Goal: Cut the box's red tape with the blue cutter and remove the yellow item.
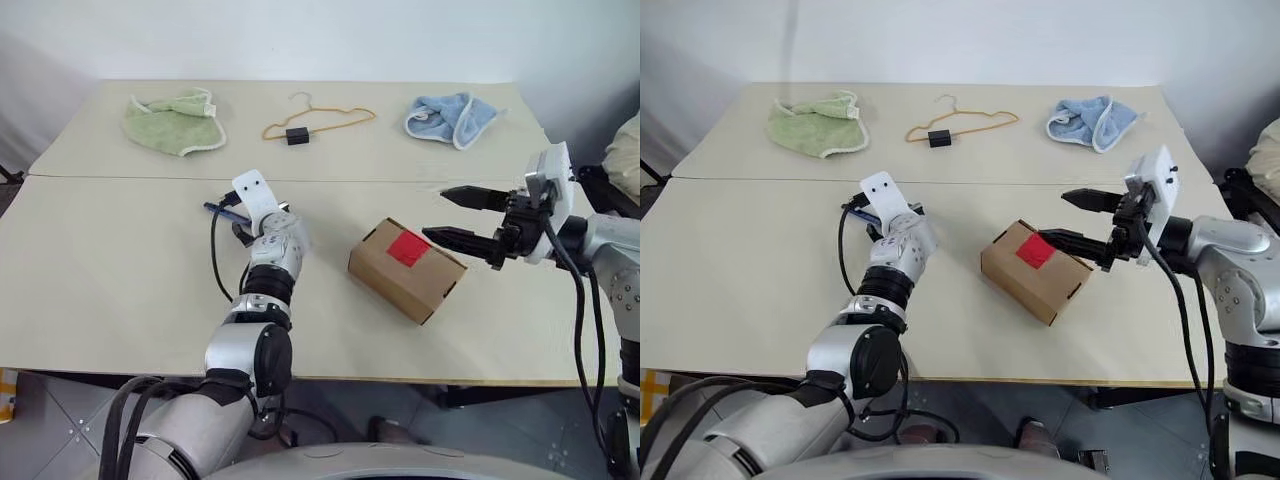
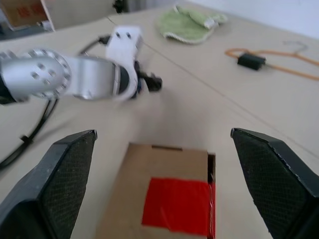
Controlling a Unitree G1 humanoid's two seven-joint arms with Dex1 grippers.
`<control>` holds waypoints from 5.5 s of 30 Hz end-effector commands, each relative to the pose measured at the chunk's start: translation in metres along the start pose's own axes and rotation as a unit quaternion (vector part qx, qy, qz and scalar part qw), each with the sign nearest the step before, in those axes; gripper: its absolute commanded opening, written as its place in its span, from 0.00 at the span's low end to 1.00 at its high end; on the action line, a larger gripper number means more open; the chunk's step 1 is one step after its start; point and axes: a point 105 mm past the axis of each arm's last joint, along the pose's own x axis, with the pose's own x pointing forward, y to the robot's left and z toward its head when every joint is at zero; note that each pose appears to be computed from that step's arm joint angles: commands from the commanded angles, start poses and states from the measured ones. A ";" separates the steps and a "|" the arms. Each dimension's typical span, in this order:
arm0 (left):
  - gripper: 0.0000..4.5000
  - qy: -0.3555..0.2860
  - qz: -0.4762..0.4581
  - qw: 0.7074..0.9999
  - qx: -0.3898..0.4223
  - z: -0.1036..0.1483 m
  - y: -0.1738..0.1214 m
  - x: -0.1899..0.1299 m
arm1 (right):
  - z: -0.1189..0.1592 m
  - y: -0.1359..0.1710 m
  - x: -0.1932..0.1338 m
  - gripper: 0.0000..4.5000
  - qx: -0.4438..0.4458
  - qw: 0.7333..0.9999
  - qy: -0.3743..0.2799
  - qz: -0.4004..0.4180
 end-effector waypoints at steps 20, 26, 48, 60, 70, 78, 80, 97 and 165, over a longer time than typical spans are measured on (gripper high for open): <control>0.67 0.063 0.050 0.997 -0.006 -0.025 0.017 0.009 | 0.016 -0.004 -0.006 1.00 -0.016 0.999 -0.030 0.003; 0.35 0.061 0.062 0.996 -0.007 -0.025 0.022 0.011 | 0.014 -0.005 -0.006 1.00 -0.018 1.000 -0.022 -0.005; 0.17 0.089 0.085 0.992 -0.029 -0.034 0.041 0.017 | 0.011 -0.008 -0.006 1.00 -0.023 1.000 -0.009 -0.017; 0.07 0.089 0.091 0.991 -0.030 -0.035 0.058 0.023 | 0.008 -0.008 -0.008 1.00 -0.022 0.999 -0.004 -0.024; 0.07 0.108 0.017 0.991 -0.072 -0.021 0.066 0.026 | 0.004 -0.009 -0.011 1.00 -0.018 0.999 0.000 -0.033; 0.07 0.248 -0.320 0.912 -0.060 -0.015 0.042 -0.021 | 0.000 -0.010 -0.015 1.00 -0.013 0.999 0.003 -0.042; 0.07 0.267 -0.405 0.874 -0.015 -0.012 0.042 -0.044 | -0.001 -0.010 -0.015 1.00 -0.010 0.999 0.003 -0.044; 0.07 0.472 -0.619 0.621 0.093 -0.060 0.122 -0.137 | -0.007 -0.007 -0.019 1.00 0.000 0.998 0.002 -0.060; 1.00 -0.006 -0.562 0.780 0.276 -0.041 0.122 -0.099 | -0.012 0.018 -0.013 1.00 0.016 1.000 0.002 0.008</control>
